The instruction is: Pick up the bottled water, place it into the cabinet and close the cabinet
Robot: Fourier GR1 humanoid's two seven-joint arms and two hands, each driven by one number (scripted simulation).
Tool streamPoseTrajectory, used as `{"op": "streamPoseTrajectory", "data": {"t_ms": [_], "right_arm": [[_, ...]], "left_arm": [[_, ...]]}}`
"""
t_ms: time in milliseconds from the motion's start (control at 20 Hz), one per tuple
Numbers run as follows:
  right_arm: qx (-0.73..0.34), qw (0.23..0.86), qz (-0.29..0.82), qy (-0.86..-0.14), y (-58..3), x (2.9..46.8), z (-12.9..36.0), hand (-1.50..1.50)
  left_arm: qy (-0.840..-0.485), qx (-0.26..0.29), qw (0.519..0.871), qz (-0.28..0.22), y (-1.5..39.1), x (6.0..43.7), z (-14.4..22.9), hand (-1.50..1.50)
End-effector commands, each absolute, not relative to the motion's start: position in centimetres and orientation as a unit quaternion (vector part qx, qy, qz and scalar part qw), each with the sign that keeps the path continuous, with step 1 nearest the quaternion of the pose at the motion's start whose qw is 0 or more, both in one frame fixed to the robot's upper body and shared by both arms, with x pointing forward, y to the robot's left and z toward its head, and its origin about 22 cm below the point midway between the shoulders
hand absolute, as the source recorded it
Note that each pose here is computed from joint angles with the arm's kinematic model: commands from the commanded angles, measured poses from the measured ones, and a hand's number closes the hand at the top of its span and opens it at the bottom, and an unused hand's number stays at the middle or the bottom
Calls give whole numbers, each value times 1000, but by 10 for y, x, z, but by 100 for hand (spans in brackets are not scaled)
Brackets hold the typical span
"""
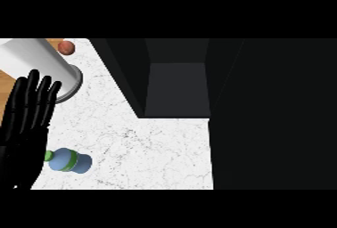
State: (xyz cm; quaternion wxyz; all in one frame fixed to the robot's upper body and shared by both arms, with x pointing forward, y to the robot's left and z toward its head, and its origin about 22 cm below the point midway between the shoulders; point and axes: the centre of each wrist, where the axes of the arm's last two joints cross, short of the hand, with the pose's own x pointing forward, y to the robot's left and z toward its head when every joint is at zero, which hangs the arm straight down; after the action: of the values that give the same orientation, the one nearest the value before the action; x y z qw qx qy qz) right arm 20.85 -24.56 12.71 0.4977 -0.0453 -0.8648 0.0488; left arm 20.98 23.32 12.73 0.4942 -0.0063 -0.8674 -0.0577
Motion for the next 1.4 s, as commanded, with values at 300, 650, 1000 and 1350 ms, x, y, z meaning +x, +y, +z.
{"op": "streamPoseTrajectory", "data": {"t_ms": [300, 650, 1000, 1350], "right_arm": [[65, 575, 33, -815, -230, 187, 107, -150], [83, 595, 33, -799, -236, 140, 132, -150], [90, 598, 26, -796, -233, 99, 129, -150], [87, 607, 40, -789, -246, 89, 143, -150]], "left_arm": [[-774, -220, 567, -173, 289, 200, 97, -150], [-748, -270, 575, -192, 385, 163, 116, -150], [-734, -255, 601, -189, 435, 141, 122, -150], [-729, -242, 610, -194, 437, 152, 96, -150]]}}
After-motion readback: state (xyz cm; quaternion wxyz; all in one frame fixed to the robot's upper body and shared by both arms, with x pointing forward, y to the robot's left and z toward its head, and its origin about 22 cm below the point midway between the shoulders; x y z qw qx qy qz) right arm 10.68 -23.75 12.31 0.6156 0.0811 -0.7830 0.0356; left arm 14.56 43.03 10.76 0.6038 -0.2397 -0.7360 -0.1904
